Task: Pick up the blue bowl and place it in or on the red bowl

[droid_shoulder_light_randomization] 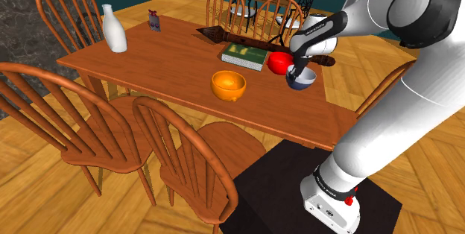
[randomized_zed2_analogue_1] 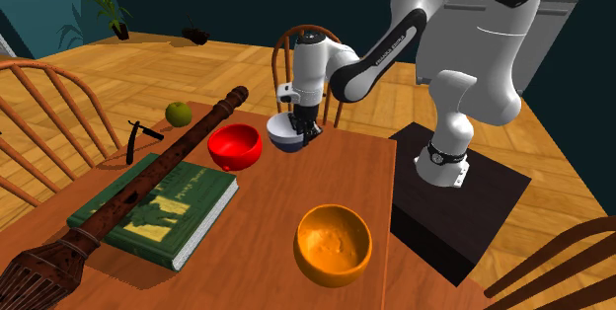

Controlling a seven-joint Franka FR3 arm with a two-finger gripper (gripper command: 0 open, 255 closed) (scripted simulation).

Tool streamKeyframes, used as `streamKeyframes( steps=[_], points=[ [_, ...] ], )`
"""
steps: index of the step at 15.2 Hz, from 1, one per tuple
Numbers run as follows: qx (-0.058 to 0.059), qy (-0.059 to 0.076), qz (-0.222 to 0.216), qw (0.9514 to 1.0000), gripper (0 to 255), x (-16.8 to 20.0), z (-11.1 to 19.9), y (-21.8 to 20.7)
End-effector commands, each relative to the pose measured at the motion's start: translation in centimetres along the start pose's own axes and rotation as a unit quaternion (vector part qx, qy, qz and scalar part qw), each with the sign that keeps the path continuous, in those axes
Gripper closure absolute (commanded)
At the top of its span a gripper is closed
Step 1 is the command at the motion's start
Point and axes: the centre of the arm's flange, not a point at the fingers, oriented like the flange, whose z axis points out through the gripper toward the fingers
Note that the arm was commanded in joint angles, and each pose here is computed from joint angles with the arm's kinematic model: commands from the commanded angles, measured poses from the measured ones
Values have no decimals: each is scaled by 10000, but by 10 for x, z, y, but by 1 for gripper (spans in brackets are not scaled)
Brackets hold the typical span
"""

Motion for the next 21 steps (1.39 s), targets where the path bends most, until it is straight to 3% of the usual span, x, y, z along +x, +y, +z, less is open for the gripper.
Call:
streamKeyframes(
  steps=[1, 21],
  points=[
    [0, 0, 0, 10000, 255, 0, -9, 2],
    [0, 0, 0, 10000, 255, 0, -114, 13]
  ],
)
